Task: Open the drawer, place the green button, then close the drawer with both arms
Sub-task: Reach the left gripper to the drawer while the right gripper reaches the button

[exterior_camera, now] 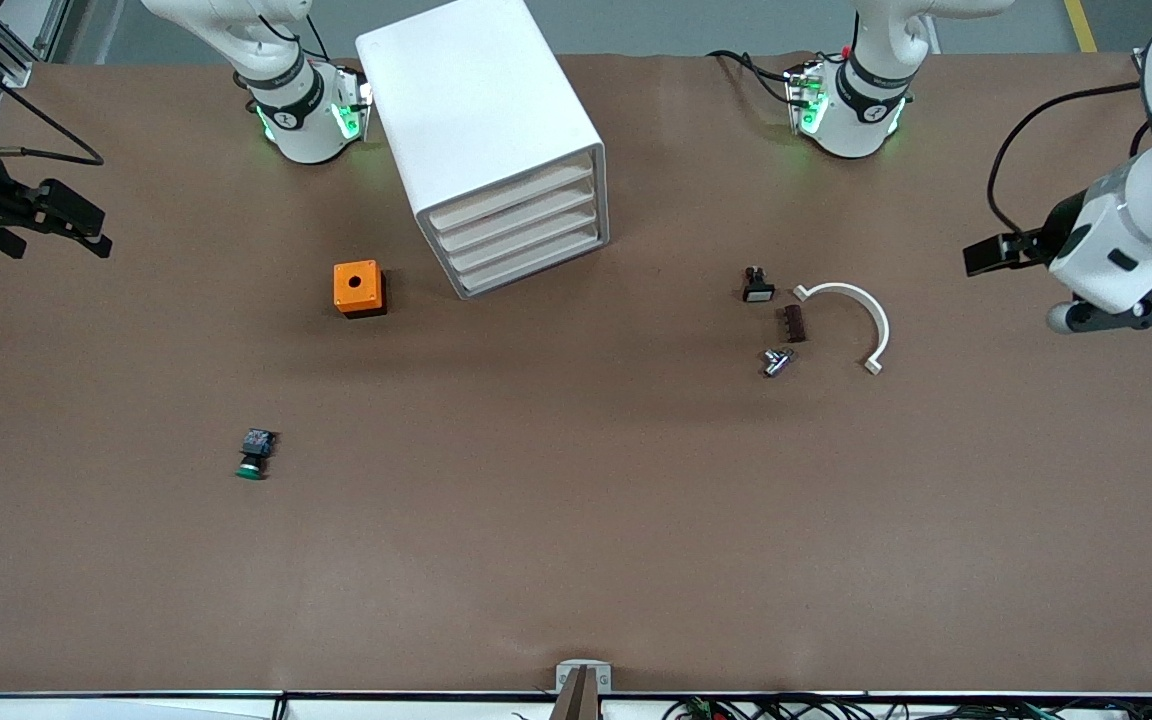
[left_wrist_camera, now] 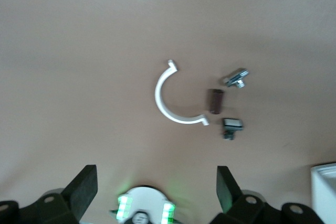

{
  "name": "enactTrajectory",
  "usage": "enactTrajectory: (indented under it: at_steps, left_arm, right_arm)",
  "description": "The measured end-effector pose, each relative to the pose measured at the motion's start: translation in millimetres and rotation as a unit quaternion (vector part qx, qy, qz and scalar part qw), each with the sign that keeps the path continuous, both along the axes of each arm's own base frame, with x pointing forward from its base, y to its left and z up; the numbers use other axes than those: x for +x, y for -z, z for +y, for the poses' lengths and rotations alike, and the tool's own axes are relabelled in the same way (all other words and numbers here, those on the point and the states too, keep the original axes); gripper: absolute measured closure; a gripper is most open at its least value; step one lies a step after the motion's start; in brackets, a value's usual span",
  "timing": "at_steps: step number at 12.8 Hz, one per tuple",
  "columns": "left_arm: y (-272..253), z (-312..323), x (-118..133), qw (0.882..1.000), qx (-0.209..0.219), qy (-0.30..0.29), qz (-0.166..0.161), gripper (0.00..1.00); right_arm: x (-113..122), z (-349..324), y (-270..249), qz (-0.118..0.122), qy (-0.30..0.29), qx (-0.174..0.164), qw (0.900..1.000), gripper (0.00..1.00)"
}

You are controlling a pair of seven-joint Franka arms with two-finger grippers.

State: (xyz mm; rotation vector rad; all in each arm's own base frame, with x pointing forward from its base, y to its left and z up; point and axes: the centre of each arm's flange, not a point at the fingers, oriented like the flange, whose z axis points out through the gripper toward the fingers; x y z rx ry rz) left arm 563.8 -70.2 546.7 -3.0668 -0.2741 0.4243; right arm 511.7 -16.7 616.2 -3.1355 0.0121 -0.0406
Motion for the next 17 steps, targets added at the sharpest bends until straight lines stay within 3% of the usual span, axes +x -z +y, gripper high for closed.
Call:
enactTrajectory:
  at_steps: [6,9,11,14,15,17]
  left_arm:
    - [58,-51,17,0.983,-0.032,-0.170,0.058,0.00]
    - [92,-103,12,0.970,0.004,-0.225,0.087,0.00]
    - [121,-147,5,0.955,0.036,-0.274,0.109,0.00]
    - [171,-205,-6,0.917,0.074,-0.361,0.155,0.00]
    - [188,-220,-11,0.899,0.089,-0.392,0.175,0.00]
    - [216,-257,-27,0.848,0.145,-0.467,0.204,0.00]
  right_arm:
    - [0,0,0,0.000,0.000,0.000,1.000,0.00]
    - [0,0,0,0.000,0.000,0.000,1.000,0.00]
    - [0,-1,-4,-0.005,0.001,0.000,1.000,0.00]
    - [5,-9,1,0.003,0.008,0.000,1.000,0.00]
    - [13,-11,15,0.015,0.009,0.001,1.000,0.00]
    - [37,-14,49,0.035,0.011,0.002,0.999,0.00]
